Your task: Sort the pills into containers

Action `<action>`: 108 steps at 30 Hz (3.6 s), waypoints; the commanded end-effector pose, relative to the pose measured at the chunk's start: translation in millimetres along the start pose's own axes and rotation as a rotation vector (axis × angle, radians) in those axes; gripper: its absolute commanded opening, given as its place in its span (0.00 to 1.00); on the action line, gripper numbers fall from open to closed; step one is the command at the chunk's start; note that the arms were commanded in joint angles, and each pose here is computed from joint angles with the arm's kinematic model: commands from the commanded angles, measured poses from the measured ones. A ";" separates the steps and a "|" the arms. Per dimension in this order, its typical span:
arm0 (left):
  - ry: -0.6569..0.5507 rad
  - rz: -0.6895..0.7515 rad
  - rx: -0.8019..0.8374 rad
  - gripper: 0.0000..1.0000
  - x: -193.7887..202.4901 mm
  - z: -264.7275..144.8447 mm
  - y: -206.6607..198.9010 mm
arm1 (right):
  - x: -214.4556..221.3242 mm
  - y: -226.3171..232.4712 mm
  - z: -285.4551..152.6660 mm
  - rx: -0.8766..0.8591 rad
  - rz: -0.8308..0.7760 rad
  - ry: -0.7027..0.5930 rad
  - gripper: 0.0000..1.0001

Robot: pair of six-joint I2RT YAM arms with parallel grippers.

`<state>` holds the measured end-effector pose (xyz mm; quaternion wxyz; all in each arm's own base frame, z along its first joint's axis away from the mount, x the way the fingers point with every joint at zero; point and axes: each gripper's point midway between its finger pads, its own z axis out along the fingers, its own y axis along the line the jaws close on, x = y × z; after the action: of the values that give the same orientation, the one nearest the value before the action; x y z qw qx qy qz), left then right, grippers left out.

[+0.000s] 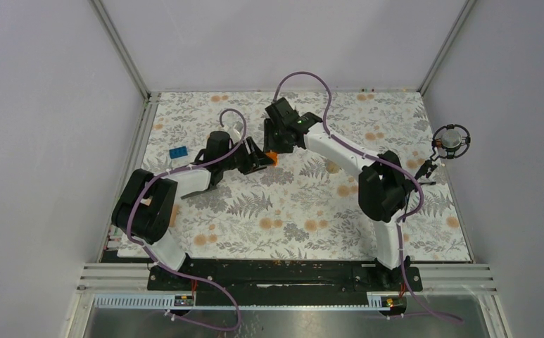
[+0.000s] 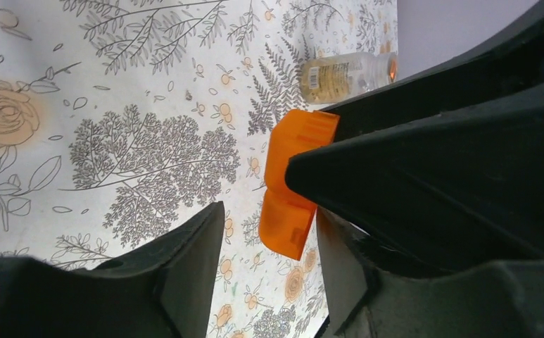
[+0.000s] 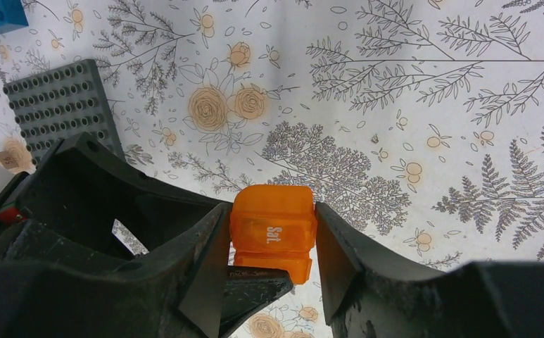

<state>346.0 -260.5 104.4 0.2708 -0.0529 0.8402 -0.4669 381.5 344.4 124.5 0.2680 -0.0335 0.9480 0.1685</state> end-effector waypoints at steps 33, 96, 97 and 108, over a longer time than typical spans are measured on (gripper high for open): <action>-0.167 0.065 0.385 0.00 -51.2 -50.6 -72.5 | -37.9 -21.6 -48.0 -0.461 0.104 -0.136 0.65; -0.113 0.372 -0.001 0.99 -35.3 -64.9 -2.6 | 61.7 -77.8 25.4 -0.343 -0.009 0.175 0.09; -0.119 0.366 -0.007 0.99 -33.6 -66.7 -1.2 | 63.5 -80.1 26.6 -0.331 -0.005 0.181 0.11; -0.207 0.327 -0.130 0.99 -39.4 -82.1 13.3 | 26.0 -95.0 -9.5 -0.157 0.004 0.069 0.73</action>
<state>327.9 -190.1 128.4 0.3813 0.0379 0.8409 -0.3821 352.6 263.9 39.6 0.1692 -0.0599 0.9453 0.2723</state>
